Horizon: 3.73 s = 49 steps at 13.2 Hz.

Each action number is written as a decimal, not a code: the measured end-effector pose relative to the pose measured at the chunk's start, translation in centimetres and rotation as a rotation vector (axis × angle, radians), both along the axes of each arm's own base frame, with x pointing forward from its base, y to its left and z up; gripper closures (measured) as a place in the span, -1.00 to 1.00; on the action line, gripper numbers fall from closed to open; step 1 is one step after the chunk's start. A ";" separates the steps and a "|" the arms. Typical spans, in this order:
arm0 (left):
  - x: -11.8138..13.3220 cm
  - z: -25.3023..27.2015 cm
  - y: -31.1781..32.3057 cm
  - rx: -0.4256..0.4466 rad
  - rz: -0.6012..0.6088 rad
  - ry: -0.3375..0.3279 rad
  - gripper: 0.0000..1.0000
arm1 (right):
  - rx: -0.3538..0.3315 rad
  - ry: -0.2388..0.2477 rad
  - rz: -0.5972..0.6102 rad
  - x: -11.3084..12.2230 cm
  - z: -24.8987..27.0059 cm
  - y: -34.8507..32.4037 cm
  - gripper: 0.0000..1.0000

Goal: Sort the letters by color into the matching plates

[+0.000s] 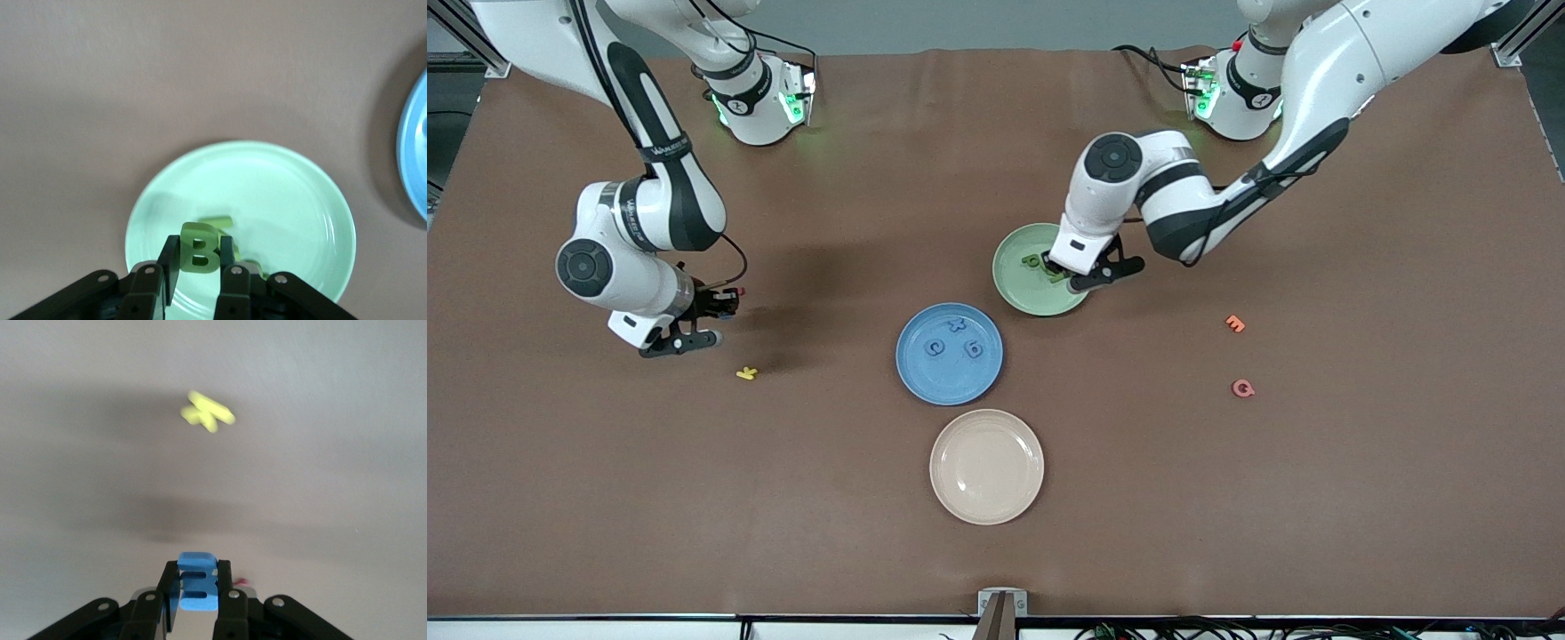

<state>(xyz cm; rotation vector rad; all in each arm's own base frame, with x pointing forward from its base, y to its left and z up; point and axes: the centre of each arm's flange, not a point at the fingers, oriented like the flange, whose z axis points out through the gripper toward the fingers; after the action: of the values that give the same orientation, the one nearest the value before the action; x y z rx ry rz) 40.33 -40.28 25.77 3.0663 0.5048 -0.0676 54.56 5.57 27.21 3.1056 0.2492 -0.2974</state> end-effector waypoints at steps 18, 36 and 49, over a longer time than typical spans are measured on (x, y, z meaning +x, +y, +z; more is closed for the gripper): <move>17.0 6.6 8.3 0.119 0.011 -0.103 -1.00 | 0.088 -0.062 -0.393 5.3 -5.5 33.2 0.46; 23.4 25.8 30.0 0.002 -0.136 -0.077 -1.00 | 0.040 0.034 -0.375 3.1 13.4 31.2 -1.00; 13.1 38.5 34.3 0.052 -0.197 -0.068 -1.00 | 0.030 -0.023 -0.304 -3.4 27.9 10.0 -1.00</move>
<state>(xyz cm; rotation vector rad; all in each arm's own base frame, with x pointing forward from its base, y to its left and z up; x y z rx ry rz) 53.47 -6.01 64.23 3.1463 0.2036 0.0459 51.17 15.58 55.14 3.1677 -0.2245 -0.2615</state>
